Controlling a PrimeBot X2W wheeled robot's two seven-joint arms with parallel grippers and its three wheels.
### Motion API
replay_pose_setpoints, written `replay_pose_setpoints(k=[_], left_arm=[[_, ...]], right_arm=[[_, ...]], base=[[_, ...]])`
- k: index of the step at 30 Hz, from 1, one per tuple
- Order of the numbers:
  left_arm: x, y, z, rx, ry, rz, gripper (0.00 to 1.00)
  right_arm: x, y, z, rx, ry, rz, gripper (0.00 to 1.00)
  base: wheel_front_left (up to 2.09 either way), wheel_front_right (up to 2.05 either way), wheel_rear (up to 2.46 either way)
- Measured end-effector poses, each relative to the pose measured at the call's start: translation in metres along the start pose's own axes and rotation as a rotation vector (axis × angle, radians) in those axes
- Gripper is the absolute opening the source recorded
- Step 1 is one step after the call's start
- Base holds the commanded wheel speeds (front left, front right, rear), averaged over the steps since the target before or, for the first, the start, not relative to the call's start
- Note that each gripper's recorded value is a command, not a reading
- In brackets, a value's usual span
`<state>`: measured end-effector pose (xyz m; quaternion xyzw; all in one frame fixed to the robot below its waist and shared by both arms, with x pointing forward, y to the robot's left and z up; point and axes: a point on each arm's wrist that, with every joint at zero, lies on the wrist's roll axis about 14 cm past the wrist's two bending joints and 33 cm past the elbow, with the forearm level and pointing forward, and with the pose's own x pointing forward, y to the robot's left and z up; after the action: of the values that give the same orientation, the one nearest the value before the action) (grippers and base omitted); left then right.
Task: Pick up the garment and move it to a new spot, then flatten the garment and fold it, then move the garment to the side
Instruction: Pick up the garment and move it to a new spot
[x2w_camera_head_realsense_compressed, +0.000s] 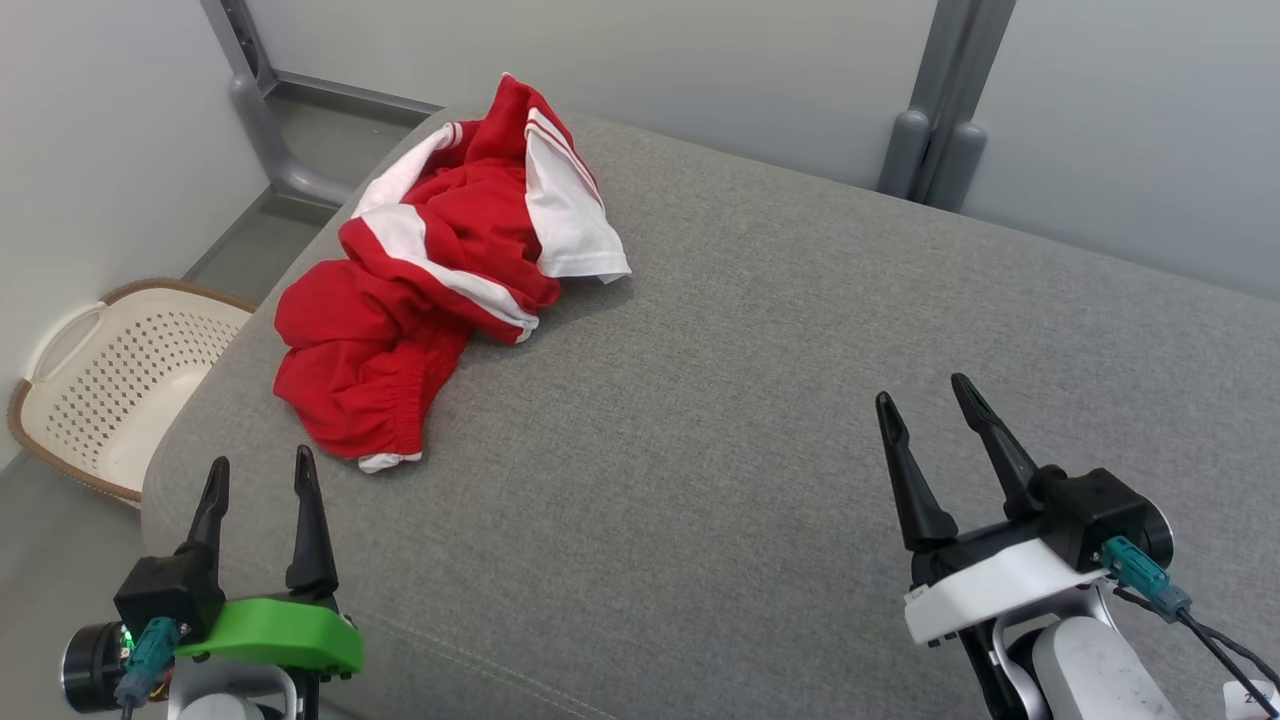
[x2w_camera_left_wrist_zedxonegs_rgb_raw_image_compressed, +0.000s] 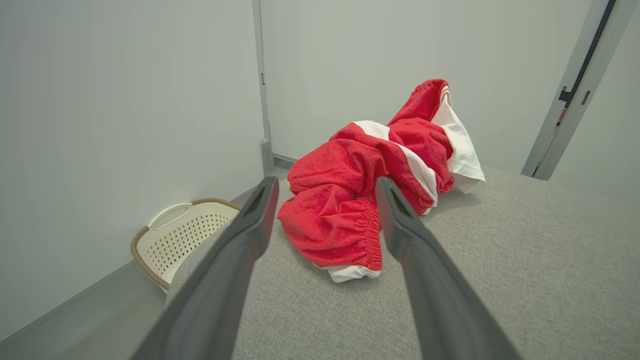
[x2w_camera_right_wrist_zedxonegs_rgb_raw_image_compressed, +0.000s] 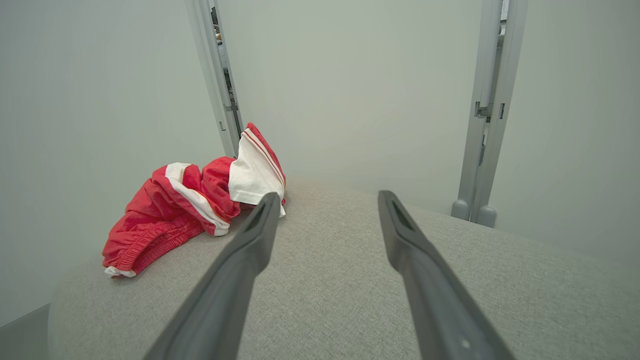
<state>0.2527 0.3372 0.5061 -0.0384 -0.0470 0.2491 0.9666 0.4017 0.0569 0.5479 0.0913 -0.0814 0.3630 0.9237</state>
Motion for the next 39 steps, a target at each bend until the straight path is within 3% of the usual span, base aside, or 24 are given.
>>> replay_pose_setpoints(k=[13,19,21,26,39], left_arm=[[0.080,-0.016,0.018,-0.025,0.145,-0.103,1.00],[0.127,-0.054,0.035,-0.021,0.236,-0.212,1.00],[0.138,-0.067,0.031,0.048,0.300,-0.259,1.00],[0.167,-0.095,0.018,0.072,0.441,-0.329,1.00],[0.217,-0.137,-0.053,0.157,0.770,-0.366,1.00]], right_arm=[[-0.004,-0.027,0.004,-0.023,-0.013,-0.052,1.00],[-0.006,-0.049,0.003,-0.035,-0.015,-0.095,1.00],[-0.006,-0.055,0.003,-0.040,-0.020,-0.105,1.00],[-0.009,-0.073,0.002,-0.046,-0.021,-0.143,1.00],[-0.035,-0.126,-0.004,-0.071,0.002,-0.286,1.00]], base=[[0.00,0.00,0.00],[0.00,0.00,0.00],[0.00,0.00,0.00],[0.00,0.00,0.00],[0.00,0.00,0.00]])
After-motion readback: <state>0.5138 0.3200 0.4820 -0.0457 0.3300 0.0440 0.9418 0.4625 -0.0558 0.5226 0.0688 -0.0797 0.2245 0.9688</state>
